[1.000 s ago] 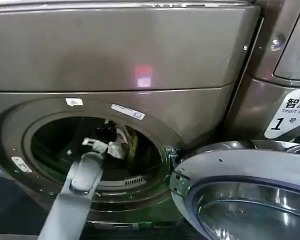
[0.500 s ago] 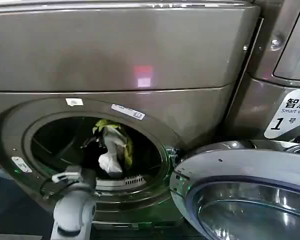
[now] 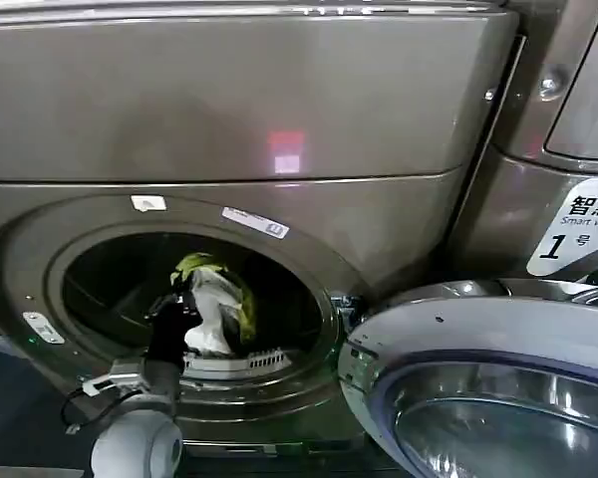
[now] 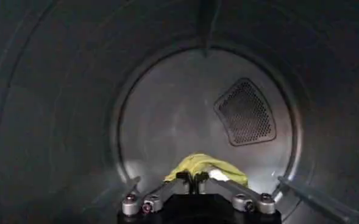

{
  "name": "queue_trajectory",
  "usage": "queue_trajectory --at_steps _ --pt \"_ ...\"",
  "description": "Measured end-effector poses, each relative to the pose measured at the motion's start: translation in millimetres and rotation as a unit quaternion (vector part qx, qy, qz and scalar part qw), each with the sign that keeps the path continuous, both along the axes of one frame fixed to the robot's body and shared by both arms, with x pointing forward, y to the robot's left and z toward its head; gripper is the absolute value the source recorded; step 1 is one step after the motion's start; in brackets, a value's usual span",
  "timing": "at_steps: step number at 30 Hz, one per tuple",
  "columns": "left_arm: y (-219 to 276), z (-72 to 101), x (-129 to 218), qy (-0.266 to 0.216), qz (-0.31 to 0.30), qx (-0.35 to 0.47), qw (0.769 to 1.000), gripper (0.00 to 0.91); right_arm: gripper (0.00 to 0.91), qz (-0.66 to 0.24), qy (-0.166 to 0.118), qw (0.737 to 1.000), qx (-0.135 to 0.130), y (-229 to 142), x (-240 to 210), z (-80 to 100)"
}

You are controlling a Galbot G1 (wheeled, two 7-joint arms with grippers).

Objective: Grasp the clothes from the dryer.

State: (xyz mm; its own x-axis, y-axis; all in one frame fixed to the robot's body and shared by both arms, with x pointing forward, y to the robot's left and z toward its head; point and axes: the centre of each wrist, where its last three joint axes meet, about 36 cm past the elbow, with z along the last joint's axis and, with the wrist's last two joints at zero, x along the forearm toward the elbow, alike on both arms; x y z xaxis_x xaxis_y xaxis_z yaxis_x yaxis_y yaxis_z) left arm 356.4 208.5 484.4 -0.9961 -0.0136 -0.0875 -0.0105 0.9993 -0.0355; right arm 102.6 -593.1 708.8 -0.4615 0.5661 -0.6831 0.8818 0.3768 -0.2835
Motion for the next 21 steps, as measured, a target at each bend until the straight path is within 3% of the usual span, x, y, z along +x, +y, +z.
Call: queue_trajectory --at_steps 21 --pt "-0.9 1.1 -4.9 0.000 -0.003 -0.003 1.000 0.000 0.907 0.000 0.007 1.000 0.000 2.3 -2.2 2.0"
